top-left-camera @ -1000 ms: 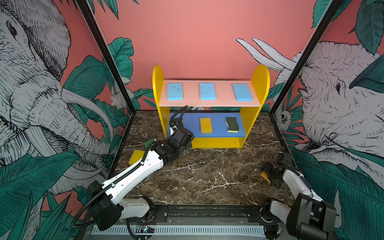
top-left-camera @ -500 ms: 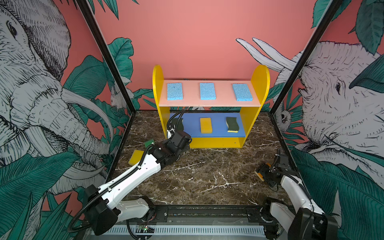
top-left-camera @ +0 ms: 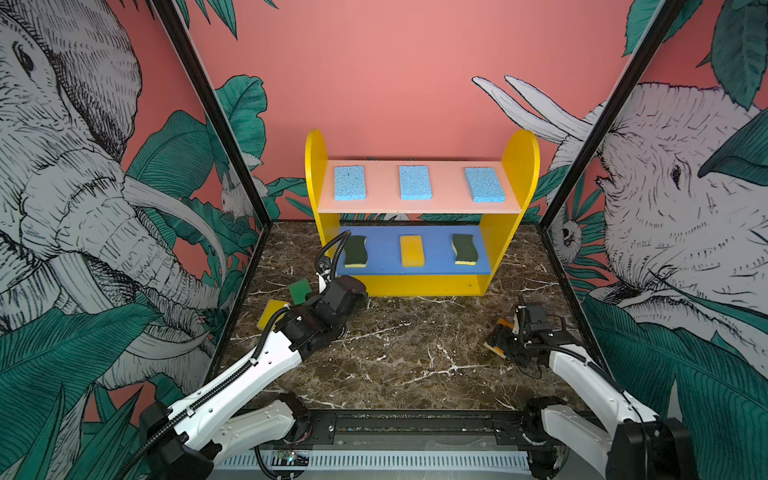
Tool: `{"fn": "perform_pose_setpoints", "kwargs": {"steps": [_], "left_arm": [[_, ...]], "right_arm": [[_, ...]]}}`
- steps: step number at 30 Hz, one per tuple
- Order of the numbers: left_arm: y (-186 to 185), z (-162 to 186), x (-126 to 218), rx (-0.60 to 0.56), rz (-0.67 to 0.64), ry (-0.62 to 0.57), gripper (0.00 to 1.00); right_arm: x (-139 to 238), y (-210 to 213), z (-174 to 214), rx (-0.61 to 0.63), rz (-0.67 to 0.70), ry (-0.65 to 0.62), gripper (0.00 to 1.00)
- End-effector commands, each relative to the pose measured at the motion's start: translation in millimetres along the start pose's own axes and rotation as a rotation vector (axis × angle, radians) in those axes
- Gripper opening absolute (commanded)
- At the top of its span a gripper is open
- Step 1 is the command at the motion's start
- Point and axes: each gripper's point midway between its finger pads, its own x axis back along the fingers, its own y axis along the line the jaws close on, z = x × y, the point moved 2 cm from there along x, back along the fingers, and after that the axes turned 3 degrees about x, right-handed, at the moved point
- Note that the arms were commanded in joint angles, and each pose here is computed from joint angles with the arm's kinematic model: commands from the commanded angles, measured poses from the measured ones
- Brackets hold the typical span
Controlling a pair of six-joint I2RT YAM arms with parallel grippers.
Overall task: Place and organize the cleaning sponges onto the shelf
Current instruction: 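Lift the orange sponge with the right gripper while the left gripper approaches the green sponge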
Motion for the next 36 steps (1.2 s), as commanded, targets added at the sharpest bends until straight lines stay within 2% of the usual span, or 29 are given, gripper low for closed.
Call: {"fn": "perform_pose_setpoints", "kwargs": {"steps": [1,5,17,25,36], "left_arm": [[11,-5,4,0.03,-0.022,-0.047,0.92],[18,-5,8,0.041,-0.024,-0.061,0.92],[31,-10,18,0.043,-0.032,-0.101,0.92],[39,-11,23,0.034,-0.043,-0.122,0.93],[49,-13,29,0.031,-0.057,-0.144,0.94]], "right_arm": [[0,25,-10,0.088,0.003,-0.035,0.77],[-10,46,-2,0.166,0.023,-0.006,0.77],[-13,39,10,0.185,0.168,0.008,0.8],[-9,47,1,0.187,0.14,-0.059,0.86],[-24,55,3,0.178,0.178,-0.04,0.87]]}}
